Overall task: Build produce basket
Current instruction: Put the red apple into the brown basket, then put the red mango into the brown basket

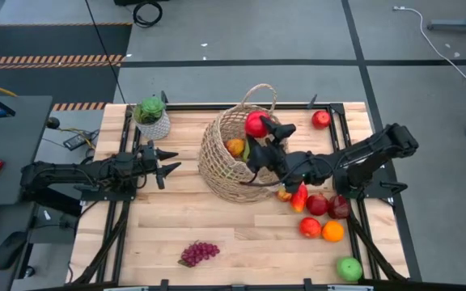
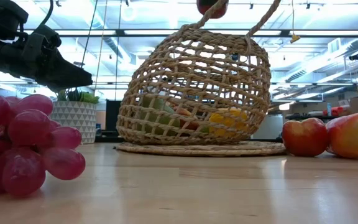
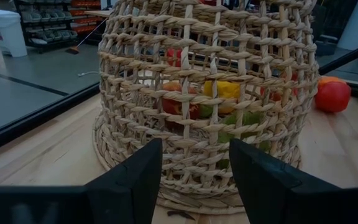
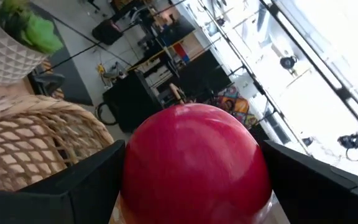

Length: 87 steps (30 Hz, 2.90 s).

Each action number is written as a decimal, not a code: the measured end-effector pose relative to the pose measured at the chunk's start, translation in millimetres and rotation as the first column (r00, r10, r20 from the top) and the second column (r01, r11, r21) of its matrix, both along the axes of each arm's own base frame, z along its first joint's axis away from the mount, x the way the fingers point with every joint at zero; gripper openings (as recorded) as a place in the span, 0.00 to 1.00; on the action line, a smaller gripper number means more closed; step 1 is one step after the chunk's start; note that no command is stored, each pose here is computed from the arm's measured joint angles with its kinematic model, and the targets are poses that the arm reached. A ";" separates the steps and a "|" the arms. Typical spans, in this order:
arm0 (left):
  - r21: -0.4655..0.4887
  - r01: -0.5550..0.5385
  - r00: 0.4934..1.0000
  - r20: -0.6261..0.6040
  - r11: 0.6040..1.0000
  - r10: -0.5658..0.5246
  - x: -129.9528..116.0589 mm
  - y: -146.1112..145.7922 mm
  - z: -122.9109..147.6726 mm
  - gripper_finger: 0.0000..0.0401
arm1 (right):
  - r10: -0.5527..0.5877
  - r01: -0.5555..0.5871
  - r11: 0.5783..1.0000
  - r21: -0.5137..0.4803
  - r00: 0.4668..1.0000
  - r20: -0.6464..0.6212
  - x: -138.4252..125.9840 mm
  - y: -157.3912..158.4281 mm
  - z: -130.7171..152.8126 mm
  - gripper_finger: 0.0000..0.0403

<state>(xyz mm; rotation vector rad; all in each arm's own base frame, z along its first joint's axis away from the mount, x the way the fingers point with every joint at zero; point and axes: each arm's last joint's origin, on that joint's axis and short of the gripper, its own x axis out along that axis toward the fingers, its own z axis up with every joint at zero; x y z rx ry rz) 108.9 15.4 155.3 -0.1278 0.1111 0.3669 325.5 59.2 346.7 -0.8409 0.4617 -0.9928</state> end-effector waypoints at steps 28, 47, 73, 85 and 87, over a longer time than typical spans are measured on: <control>0.000 0.000 1.000 0.001 1.000 0.000 0.0 0.0 0.1 0.49 | 0.199 -0.283 0.556 0.781 0.958 0.206 -6.6 -117.7 -56.7 0.91; 0.000 0.000 1.000 0.001 1.000 0.000 0.0 0.0 0.1 0.49 | 0.114 -0.271 0.258 0.928 0.962 0.249 -17.9 -140.6 -86.5 0.91; 0.000 0.000 1.000 0.001 1.000 0.000 0.0 0.0 0.1 0.49 | 0.064 -0.111 0.300 0.947 0.993 0.096 -35.2 -129.3 -10.0 0.95; 0.000 0.000 1.000 0.002 1.000 0.000 0.0 0.0 0.2 0.48 | -0.151 0.072 0.411 0.909 0.988 -0.010 -98.7 -115.6 14.8 0.92; 0.000 0.000 1.000 0.001 1.000 0.000 0.0 0.0 0.1 0.48 | -0.215 0.118 0.426 0.897 0.976 -0.027 -109.5 -119.5 10.9 0.91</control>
